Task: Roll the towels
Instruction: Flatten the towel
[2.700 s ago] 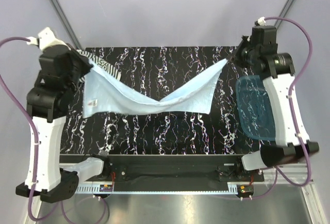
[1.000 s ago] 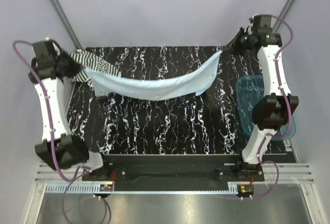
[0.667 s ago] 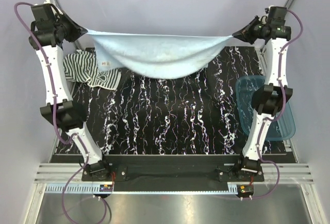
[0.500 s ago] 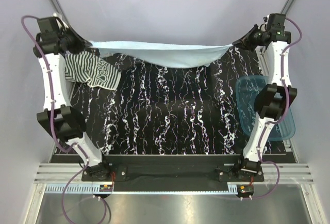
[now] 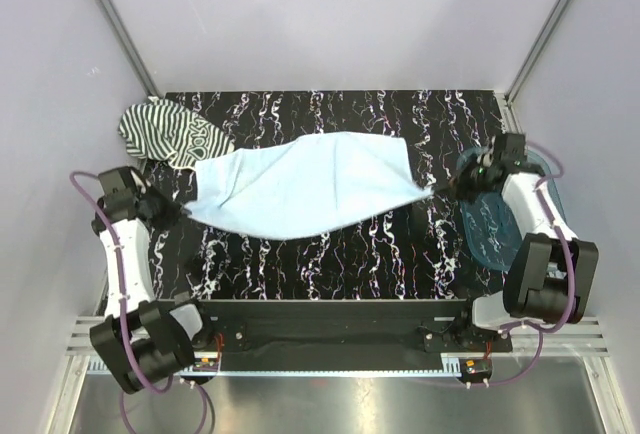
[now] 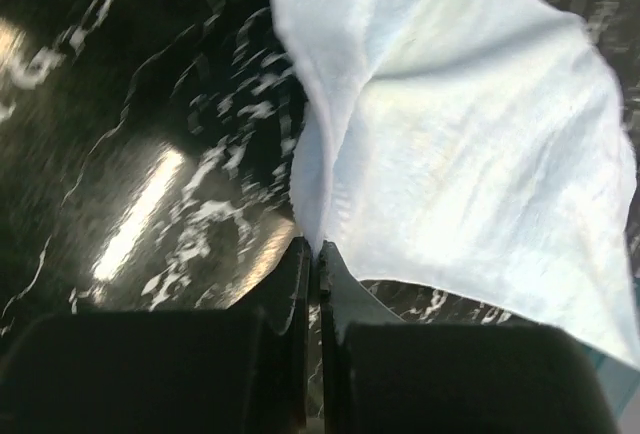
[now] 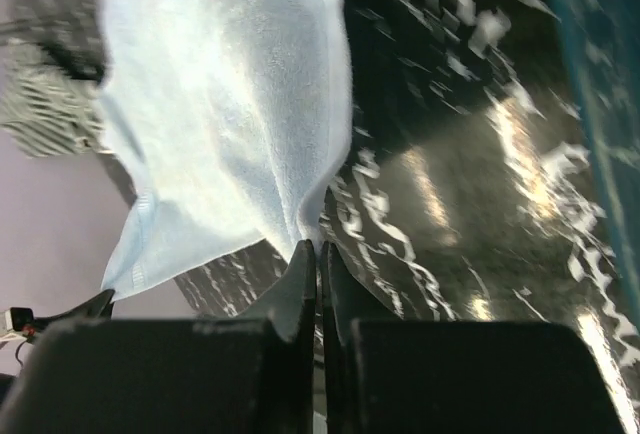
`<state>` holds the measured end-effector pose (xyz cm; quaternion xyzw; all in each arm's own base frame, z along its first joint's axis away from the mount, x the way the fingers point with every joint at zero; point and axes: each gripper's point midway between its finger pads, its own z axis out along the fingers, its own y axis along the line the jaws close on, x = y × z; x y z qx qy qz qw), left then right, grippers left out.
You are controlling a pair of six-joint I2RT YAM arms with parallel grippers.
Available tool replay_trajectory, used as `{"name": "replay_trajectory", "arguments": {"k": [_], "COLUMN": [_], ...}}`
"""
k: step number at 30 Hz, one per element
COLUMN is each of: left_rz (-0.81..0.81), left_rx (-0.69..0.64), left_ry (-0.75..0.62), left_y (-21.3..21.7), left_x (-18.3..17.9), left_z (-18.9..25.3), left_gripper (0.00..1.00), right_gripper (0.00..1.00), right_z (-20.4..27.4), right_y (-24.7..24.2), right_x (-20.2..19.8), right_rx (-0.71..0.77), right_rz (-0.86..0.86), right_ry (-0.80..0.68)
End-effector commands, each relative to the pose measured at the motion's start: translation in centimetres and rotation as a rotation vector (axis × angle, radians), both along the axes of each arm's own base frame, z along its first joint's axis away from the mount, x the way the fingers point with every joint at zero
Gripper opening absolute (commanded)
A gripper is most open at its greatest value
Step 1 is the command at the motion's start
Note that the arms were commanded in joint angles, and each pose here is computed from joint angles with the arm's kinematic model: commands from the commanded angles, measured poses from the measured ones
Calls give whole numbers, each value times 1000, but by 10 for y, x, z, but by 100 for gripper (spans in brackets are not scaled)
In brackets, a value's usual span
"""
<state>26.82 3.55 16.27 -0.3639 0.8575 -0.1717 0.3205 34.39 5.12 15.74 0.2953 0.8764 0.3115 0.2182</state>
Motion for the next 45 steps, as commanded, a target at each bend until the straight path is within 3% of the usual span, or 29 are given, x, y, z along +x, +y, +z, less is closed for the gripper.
{"name": "replay_trajectory", "arguments": {"k": [1, 5, 8, 12, 16, 23, 27, 35, 45], "left_rz": [65, 108, 120, 127, 131, 147, 143, 125, 112], "left_rx": [-66, -156, -164, -165, -183, -169, -161, -191, -185], "left_ry": [68, 148, 129, 121, 151, 182, 191, 213, 197], "left_y": [9, 11, 10, 8, 5, 12, 13, 13, 10], "left_x": [-10, -24, -26, -29, -33, -32, -32, -26, -25], "left_z": [-40, -67, -58, -56, -61, -67, -69, -81, -77], "left_gripper": [0, 0, 0, 1, 1, 1, 3, 4, 4], "right_gripper": [0, 0, 0, 0, 0, 0, 0, 0, 0], "right_z": [-49, -80, -91, -93, -82, -74, -60, -57, -78], "right_y": [-4, 6, 12, -3, -27, -35, -64, -83, -64], "right_x": [-20, -48, -66, -79, -82, -82, -93, -101, -100], "right_rx": [-33, 32, 65, -35, -151, -179, -322, -366, -286], "right_rz": [-49, -77, -111, -166, -251, -286, -373, -469, -380], "right_ry": [79, 167, 197, 214, 200, 193, 177, 184, 202]}}
